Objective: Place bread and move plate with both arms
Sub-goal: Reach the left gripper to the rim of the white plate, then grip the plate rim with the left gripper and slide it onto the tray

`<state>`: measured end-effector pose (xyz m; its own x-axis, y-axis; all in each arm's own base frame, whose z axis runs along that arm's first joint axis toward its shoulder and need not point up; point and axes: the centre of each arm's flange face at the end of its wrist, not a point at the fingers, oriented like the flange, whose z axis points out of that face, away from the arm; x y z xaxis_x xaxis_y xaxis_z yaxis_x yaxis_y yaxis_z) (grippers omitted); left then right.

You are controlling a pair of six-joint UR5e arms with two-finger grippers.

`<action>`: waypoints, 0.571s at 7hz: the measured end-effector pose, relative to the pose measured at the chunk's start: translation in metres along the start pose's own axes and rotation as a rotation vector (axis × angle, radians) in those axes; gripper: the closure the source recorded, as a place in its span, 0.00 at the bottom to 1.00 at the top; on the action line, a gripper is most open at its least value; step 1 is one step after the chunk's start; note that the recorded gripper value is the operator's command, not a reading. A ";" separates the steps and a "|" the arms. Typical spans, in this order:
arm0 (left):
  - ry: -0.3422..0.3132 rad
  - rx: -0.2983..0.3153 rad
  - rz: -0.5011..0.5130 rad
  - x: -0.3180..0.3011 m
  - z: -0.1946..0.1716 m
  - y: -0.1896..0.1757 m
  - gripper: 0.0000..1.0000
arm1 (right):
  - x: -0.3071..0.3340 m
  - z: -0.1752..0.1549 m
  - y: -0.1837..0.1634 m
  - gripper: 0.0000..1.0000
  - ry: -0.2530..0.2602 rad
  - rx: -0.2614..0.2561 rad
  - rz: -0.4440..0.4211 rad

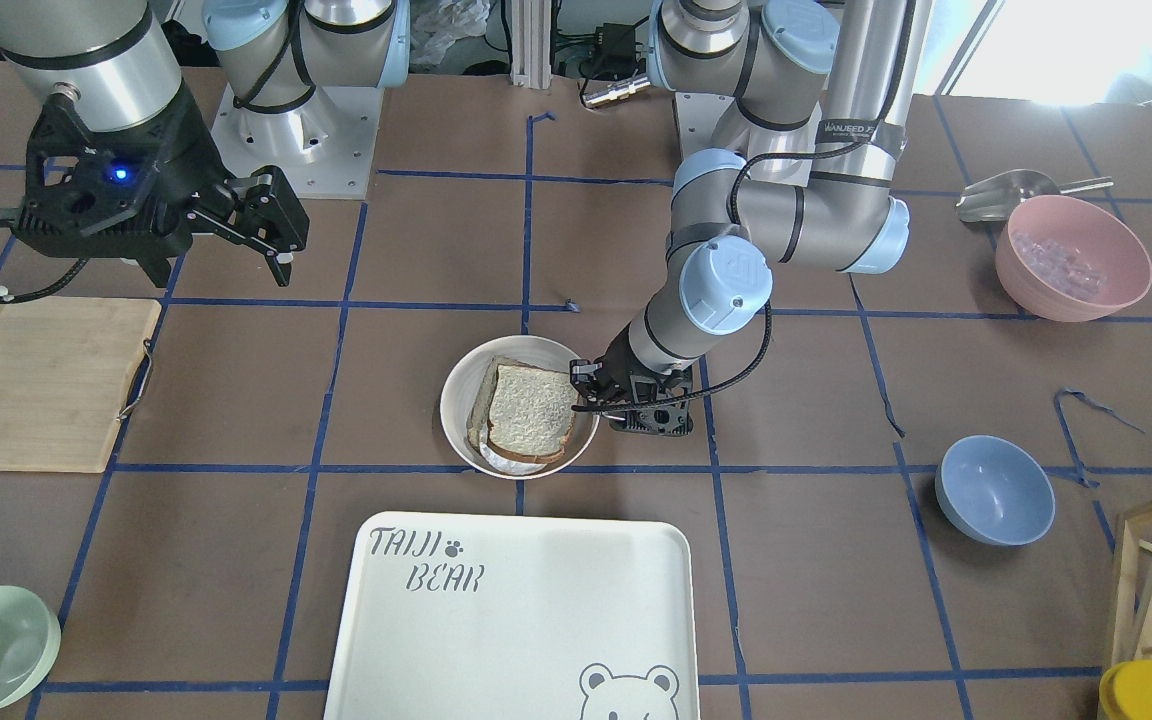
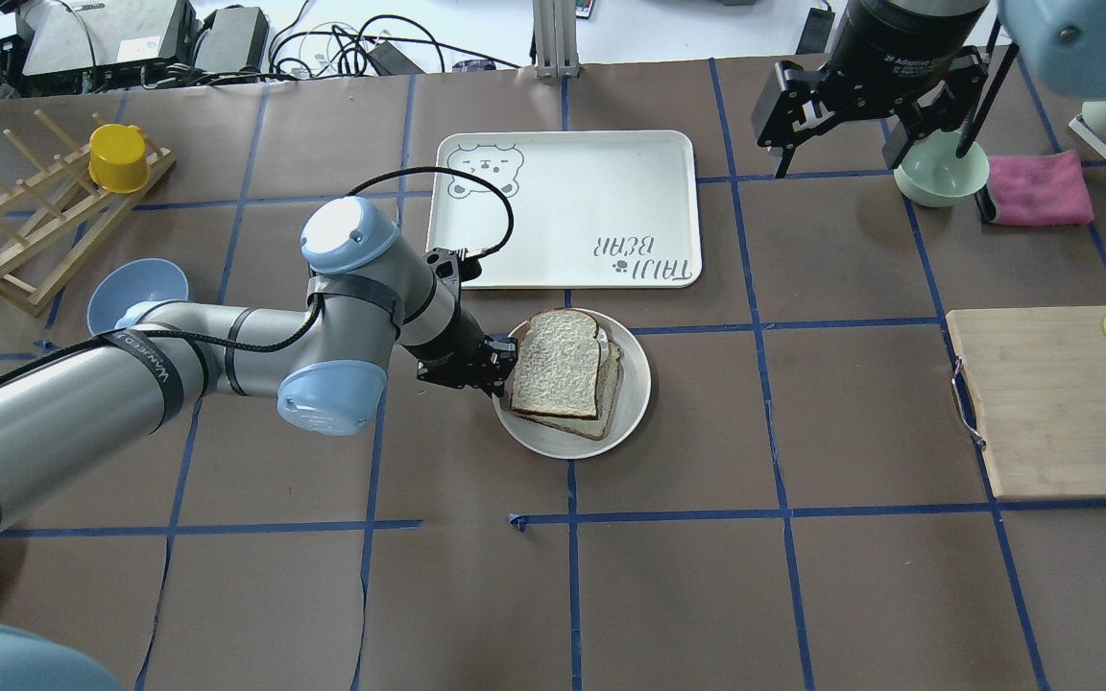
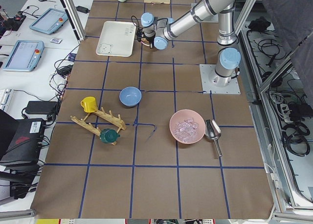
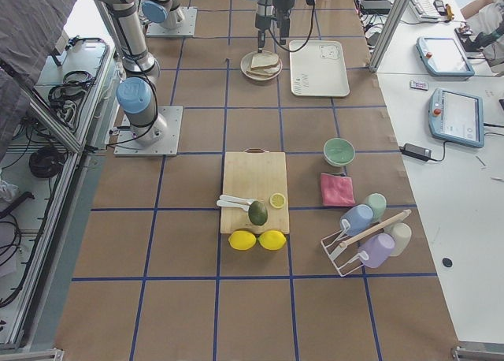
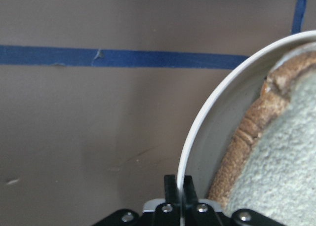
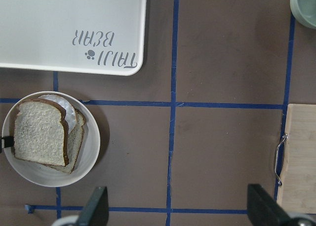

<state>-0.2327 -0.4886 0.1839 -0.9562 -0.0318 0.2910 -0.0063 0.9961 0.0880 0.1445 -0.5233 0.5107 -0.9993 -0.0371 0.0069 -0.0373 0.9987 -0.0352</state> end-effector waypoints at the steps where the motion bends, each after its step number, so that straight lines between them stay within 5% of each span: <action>1: 0.017 0.027 0.008 0.003 -0.013 -0.001 1.00 | 0.001 0.000 0.000 0.00 0.000 -0.003 -0.003; 4: 0.093 0.150 -0.023 -0.001 -0.074 -0.048 1.00 | 0.002 0.001 0.000 0.00 0.001 -0.007 -0.034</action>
<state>-0.2097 -0.5424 0.2501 -0.9240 -0.0549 0.3785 -0.0778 0.9959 -0.0456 0.1429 -0.5234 0.5094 -0.9974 -0.0714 0.0086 -0.0716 0.9970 -0.0276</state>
